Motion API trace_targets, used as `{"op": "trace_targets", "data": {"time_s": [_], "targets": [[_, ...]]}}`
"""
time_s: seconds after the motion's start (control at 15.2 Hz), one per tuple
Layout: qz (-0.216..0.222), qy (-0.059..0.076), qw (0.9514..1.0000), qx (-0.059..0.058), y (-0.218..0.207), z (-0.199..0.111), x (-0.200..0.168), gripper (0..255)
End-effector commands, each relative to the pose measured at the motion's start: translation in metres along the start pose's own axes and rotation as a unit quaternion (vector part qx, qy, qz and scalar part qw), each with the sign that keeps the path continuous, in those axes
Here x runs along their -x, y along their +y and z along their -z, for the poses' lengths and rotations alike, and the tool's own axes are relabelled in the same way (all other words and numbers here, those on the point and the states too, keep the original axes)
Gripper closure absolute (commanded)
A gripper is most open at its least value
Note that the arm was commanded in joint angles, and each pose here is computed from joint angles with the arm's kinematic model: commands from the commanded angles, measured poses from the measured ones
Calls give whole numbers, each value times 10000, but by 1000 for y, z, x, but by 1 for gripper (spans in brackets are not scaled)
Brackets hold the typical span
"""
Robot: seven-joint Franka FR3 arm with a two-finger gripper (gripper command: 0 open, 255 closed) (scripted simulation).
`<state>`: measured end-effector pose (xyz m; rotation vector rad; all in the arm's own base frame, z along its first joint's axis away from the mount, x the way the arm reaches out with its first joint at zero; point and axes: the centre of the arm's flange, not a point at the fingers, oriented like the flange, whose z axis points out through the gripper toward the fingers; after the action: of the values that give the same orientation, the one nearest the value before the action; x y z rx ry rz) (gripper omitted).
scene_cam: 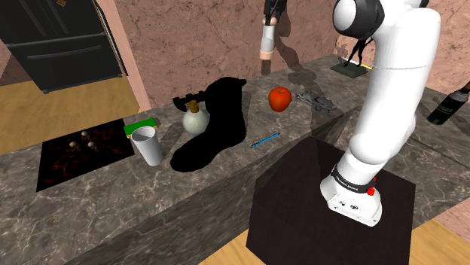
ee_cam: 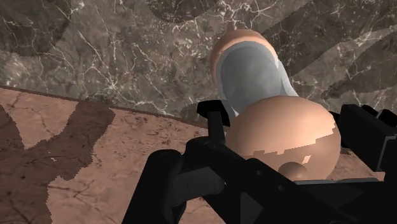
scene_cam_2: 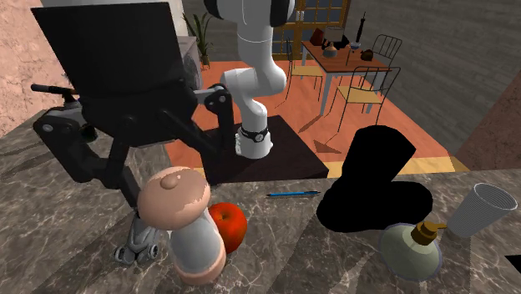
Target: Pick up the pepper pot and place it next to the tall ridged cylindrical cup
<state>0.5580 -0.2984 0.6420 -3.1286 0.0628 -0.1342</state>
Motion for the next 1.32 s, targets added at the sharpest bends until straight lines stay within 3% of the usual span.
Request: {"op": "trace_targets", "data": {"time_s": [0.0, 1.25], "targets": [[1, -2, 10000, -1, 0, 12, -1, 255], [1, -2, 10000, -1, -235, 16, 35, 255]]}}
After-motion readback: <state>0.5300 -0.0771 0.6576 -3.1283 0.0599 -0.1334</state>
